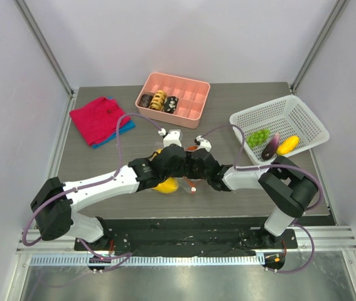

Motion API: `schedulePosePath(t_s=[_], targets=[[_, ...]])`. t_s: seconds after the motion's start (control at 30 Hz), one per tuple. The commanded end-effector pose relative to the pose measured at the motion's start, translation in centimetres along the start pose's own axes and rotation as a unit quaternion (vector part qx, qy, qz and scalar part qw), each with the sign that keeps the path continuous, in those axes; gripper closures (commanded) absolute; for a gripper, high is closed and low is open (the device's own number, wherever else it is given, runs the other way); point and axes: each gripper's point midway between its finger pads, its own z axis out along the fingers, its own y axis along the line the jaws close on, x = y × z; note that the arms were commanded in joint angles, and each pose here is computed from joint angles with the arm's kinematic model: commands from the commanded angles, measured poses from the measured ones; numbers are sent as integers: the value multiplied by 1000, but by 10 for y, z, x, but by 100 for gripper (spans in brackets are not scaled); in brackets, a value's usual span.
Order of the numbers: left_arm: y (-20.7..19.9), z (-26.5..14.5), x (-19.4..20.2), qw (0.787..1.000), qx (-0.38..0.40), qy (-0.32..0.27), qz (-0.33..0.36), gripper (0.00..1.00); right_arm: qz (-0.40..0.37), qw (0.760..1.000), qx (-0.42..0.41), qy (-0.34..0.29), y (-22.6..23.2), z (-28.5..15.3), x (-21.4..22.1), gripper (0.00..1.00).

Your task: Open the zip-top bag and remove the fake food

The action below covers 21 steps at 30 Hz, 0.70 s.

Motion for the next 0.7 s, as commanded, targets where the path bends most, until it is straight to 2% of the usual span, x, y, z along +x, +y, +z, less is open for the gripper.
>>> schedulePosePath(t_s=[0.0,0.13,0.2,0.4,0.53,0.6,0.67], targets=[[-13,-11,-15,999,23,-24,-12,100,-95,995,-11,-32,6,-4,-16,27],[-7,-12,-15,1000,12,-24,-3,100,-162,985,-34,-57,9,-21,-26,27],[-6,-14,-16,1000,10,-26,0,100,-206,976,-51,-46,11,-24,-22,25],[-3,-17,-20,999,3,-31,5,100,-257,961,-95,-47,24,-32,-20,24],[-4,-18,-24,999,0,-34,8,100,-304,942,-136,-34,36,-33,-13,24],[-5,-20,-25,999,2,-35,9,100,-347,924,-159,-28,42,-30,-9,24],[-5,-19,-24,999,3,-34,8,100,-372,912,-167,-46,45,-25,-13,22]])
